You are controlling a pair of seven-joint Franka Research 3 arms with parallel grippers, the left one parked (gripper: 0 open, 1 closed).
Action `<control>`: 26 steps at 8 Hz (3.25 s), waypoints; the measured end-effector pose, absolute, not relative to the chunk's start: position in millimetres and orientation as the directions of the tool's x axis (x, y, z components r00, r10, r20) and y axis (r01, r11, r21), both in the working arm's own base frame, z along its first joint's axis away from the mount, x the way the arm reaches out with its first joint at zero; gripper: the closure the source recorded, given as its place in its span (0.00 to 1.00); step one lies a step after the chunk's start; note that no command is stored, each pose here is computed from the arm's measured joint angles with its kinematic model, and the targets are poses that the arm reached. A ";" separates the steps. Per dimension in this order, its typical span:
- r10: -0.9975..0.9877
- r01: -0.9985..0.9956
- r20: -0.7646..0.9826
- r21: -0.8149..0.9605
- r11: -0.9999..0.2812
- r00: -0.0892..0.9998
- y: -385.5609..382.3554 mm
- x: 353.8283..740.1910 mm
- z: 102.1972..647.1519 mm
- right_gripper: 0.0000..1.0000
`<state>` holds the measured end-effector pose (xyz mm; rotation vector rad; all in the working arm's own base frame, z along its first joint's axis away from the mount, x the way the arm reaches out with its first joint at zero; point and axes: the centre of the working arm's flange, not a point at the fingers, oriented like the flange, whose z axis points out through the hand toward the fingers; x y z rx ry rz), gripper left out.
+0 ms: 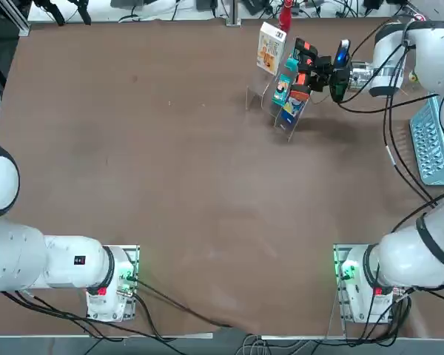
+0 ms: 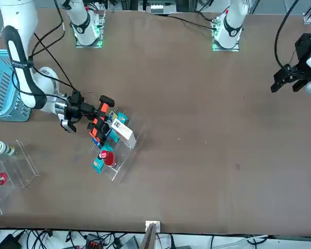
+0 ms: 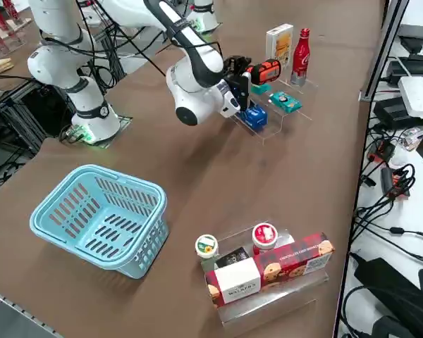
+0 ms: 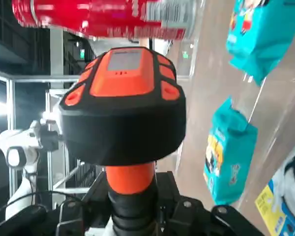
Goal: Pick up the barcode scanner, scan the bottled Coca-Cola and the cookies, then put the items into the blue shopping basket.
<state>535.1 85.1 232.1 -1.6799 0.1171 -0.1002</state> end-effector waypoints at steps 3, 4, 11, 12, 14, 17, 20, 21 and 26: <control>-0.091 0.000 0.011 -0.992 -0.123 0.996 85.3 528.5 231.2 0.56; -0.075 0.009 0.019 -0.991 -0.133 0.997 84.5 522.9 226.6 0.56; -0.053 0.000 0.008 -0.991 -0.137 0.999 85.0 489.2 200.9 0.56; -0.052 0.000 0.007 -0.991 -0.136 0.999 85.1 488.7 201.0 0.56; -0.052 0.003 0.010 -0.991 -0.136 0.999 85.2 488.7 202.6 0.56; -0.020 -0.001 0.002 -0.986 -0.164 1.000 78.8 493.6 216.2 0.56; 0.062 0.005 -0.014 -0.954 -0.301 0.998 36.4 519.9 261.0 0.56; 0.106 0.016 -0.026 -0.925 -0.380 0.994 15.6 524.8 275.4 0.56; 0.263 0.119 -0.178 -0.569 -0.814 0.948 -58.6 531.9 340.7 0.56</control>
